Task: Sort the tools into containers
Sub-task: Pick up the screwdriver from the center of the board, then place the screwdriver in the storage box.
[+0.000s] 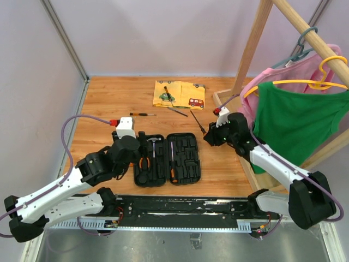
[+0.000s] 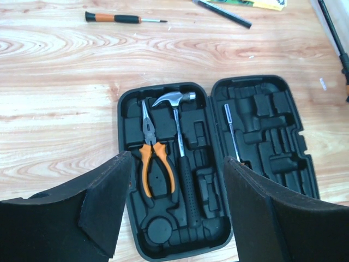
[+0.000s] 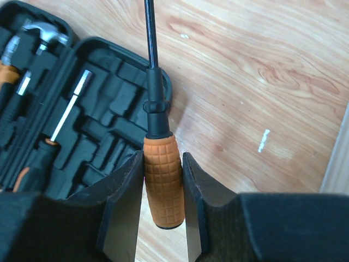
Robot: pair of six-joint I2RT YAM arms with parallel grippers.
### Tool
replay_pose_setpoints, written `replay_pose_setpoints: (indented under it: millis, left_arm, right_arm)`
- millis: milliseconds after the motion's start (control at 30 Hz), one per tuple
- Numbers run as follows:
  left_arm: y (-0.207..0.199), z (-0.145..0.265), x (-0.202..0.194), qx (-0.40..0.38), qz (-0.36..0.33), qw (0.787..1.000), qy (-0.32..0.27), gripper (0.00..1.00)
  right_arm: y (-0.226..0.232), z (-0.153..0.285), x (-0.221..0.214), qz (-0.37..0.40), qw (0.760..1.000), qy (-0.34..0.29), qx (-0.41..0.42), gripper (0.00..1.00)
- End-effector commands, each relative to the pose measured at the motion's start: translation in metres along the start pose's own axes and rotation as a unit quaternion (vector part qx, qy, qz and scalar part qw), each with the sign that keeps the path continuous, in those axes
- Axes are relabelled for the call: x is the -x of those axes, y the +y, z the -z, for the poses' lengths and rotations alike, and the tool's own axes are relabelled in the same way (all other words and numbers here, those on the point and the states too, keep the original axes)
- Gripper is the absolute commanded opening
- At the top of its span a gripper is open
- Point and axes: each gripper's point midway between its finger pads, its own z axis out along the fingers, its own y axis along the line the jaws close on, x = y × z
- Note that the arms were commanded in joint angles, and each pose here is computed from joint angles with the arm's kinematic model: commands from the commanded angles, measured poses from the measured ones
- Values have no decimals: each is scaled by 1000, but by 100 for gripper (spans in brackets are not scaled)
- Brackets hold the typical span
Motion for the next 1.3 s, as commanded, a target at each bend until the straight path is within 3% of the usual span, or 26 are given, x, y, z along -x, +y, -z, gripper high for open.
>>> replay_pose_setpoints:
  millis: [0,133,300,500,667,833,1267]
  left_arm:
    - [2,9,15,-20,33,999,-35,71]
    - [3,16,23,-36,49,997,-53,72]
    - [5,18,25,-38,52,996,-57,72]
    - [4,17,23,-36,49,997,-54,72]
    - [3,15,21,-35,45,997,-50,72]
    - [1,13,19,-34,40,998,-45,72]
    - [1,10,16,-29,32,998,-39,72]
  right_arm:
    - [37,15,57,24,985,-155,68,1]
    - [59,28,62,120,962,-223,105,1]
    - [98,40,46,333,886,-276,165,1]
    - [114,35,27,474,821,-227,222,1]
    - [120,27,-19,587,747,-119,288,4]
    - [123,22,-40,621,706,-64,334,6]
    - [111,-14,-63,660,651,58,370,11]
